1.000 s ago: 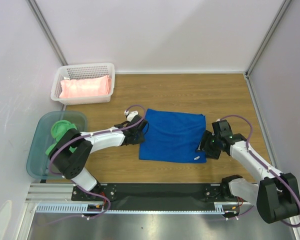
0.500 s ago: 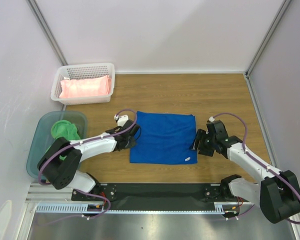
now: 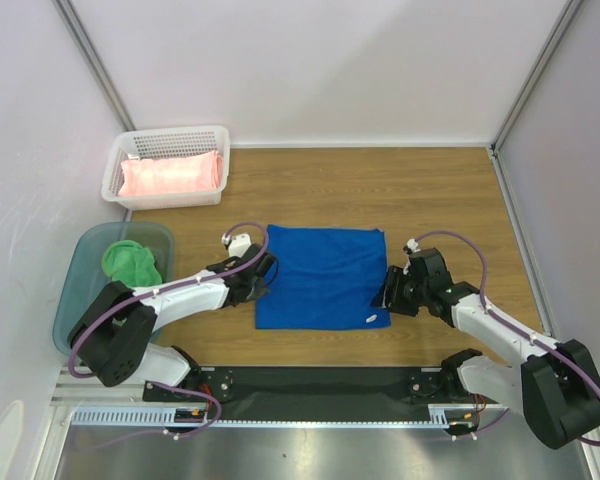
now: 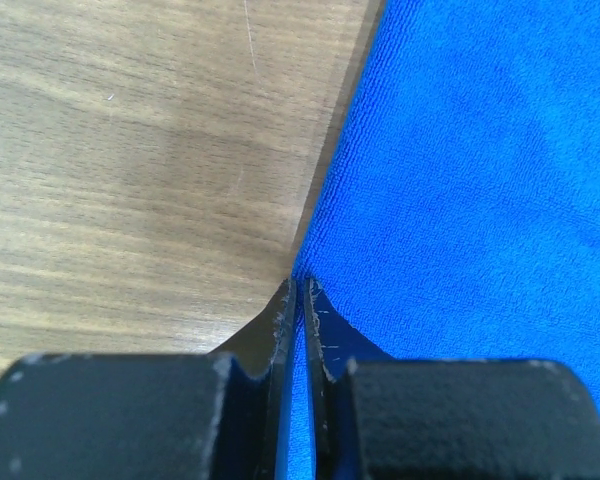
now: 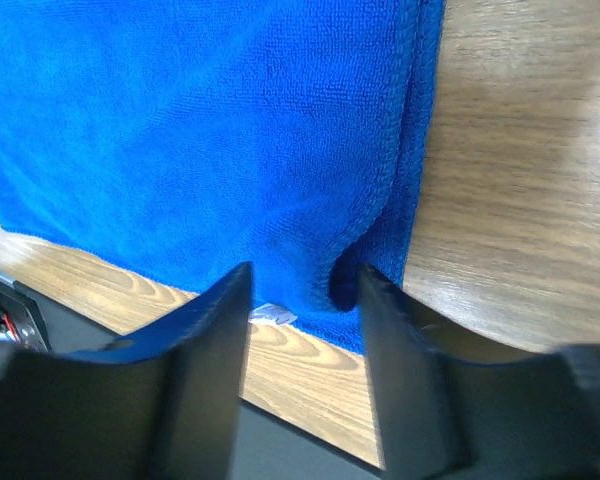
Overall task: Fold and stack the towels
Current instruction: Fold the towel
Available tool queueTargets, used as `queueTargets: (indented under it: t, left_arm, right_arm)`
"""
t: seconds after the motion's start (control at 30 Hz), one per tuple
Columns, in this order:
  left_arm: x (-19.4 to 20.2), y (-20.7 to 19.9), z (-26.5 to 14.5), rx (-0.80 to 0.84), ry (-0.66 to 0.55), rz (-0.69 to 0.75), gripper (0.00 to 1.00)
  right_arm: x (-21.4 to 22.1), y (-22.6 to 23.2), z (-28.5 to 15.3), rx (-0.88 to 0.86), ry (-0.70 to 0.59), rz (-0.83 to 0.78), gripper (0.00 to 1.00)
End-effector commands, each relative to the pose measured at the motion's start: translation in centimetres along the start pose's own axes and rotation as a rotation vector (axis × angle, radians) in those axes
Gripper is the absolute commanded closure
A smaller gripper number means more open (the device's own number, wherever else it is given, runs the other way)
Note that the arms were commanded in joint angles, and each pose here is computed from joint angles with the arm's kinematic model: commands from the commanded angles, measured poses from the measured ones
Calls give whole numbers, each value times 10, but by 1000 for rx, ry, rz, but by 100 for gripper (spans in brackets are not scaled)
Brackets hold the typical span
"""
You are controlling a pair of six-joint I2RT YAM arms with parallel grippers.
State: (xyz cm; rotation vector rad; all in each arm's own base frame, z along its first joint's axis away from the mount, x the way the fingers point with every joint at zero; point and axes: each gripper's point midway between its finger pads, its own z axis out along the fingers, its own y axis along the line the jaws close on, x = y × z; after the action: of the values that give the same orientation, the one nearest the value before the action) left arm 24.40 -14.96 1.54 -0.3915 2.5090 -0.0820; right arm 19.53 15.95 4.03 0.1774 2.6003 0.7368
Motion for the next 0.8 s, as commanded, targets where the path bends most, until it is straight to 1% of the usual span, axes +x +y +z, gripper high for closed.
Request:
queueTargets:
  t: [0.0, 0.03, 0.07, 0.17, 0.27, 0.33, 0.37, 0.43, 0.53, 0.6, 0.63, 0.67, 0.73, 0.77]
  left_arm:
    - [2, 16, -1, -55, -5, -9, 90]
    - [1, 16, -1, -54, -8, -10, 90]
    - [1, 17, -1, -55, -9, -10, 90]
    - [-1, 16, -1, -54, -14, -9, 90]
    - [-4, 14, -1, -53, -21, -8, 90]
    - [-6, 13, -1, -57, -24, -2, 90]
    - [-7, 13, -1, -59, -26, -2, 90]
    - [-9, 12, 0, -63, -30, 3, 90]
    - [-11, 10, 1, -61, -33, 6, 90]
    - [-12, 10, 1, -60, -34, 6, 90]
    - [-11, 10, 2, -59, -33, 8, 90]
    - [-11, 9, 2, -57, -31, 6, 90]
    - [-10, 9, 3, -54, -27, 9, 90]
    - [-9, 8, 3, -52, -25, 11, 90]
  right_arm:
    - [-4, 6, 5, -37, -16, -42, 51]
    - [-3, 4, 5, -32, -6, -39, 57]
    - [-2, 5, 5, -30, -4, -40, 67]
    - [-2, 3, 1, -14, 4, -34, 78]
    - [-2, 2, -7, 15, 6, -26, 84]
    - [-6, 4, -12, 28, 4, -16, 86]
    - [1, -1, -15, 56, 32, 2, 87]
    - [3, -3, -20, 90, 51, 27, 88]
    - [15, -14, -28, 172, 120, 69, 88]
    - [16, -16, -29, 198, 133, 89, 85]
    - [16, -16, -27, 202, 134, 103, 81]
    - [17, -18, -27, 220, 138, 117, 66]
    - [18, -28, -26, 286, 151, 126, 56]
    - [12, -29, -27, 308, 138, 120, 45]
